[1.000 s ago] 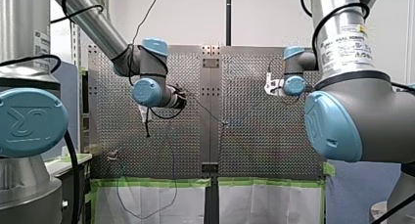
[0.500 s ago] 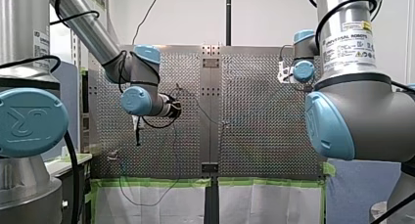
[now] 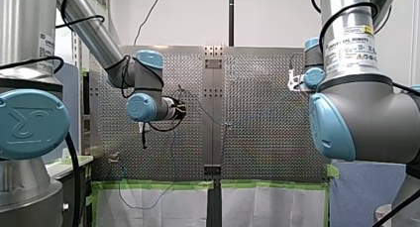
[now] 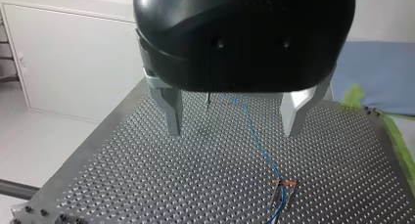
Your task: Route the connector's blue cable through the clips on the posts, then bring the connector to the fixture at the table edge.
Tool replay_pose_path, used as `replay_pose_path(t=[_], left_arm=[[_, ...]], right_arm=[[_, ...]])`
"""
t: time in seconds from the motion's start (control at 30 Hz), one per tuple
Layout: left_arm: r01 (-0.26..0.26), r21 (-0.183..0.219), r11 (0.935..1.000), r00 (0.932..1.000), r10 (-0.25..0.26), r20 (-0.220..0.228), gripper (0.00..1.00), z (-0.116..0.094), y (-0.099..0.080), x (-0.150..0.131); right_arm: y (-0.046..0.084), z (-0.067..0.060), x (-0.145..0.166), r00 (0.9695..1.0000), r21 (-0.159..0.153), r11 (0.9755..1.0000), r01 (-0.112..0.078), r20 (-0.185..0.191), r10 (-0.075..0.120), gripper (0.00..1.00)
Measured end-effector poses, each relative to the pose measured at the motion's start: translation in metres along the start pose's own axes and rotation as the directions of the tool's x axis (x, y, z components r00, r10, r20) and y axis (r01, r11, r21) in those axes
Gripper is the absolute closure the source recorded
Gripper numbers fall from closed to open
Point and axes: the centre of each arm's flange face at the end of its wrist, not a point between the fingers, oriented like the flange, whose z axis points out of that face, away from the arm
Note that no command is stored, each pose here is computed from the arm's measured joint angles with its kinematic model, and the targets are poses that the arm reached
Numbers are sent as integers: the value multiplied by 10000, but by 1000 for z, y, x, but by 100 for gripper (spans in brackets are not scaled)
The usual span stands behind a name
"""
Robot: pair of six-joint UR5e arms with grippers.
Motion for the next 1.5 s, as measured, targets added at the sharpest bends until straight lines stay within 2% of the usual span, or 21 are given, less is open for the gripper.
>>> replay_pose_path(t=[0.17, 0.27, 0.37, 0.7, 1.0, 1.13, 1.23, 1.37, 1.5], left_arm=[[-47, -126, 9999, 9999, 46, -90, 0, 0, 2, 1], [-77, -157, 9998, 9999, 75, -156, 0, 0, 4, 1], [-90, -160, 9998, 9998, 87, -187, 0, 0, 4, 1], [-111, -208, 9997, 9997, 107, -225, 0, 0, 5, 2], [-173, -324, 9993, 9993, 163, -330, 0, -1, 8, 2], [-227, -472, 9986, 9989, 208, -410, 0, -1, 10, 3], [-252, -510, 9984, 9987, 229, -447, 0, -2, 10, 3], [-275, -530, 9982, 9985, 249, -490, 0, -2, 11, 3], [-284, -537, 9982, 9984, 256, -512, 0, -3, 11, 4]], right_arm=[[4, 10, -7, 9993, 295, 9992, 269, 239, -276, 100], [3, 13, -9, 9990, 529, 9981, 329, 274, -344, 100], [8, 20, -8, 9992, 670, 9973, 308, 244, -325, 100], [37, 40, -6, 9996, 796, 9965, 245, 113, -254, 100], [52, 52, 0, 9996, 1179, 9926, 297, -72, -291, 100], [54, 54, 1, 9994, 1442, 9890, 323, -121, -309, 100], [55, 54, 0, 9994, 1674, 9853, 341, -125, -325, 100], [54, 54, -2, 9993, 1987, 9794, 365, -108, -351, 100], [54, 54, -7, 9990, 2311, 9720, 422, 15, -438, 100]])
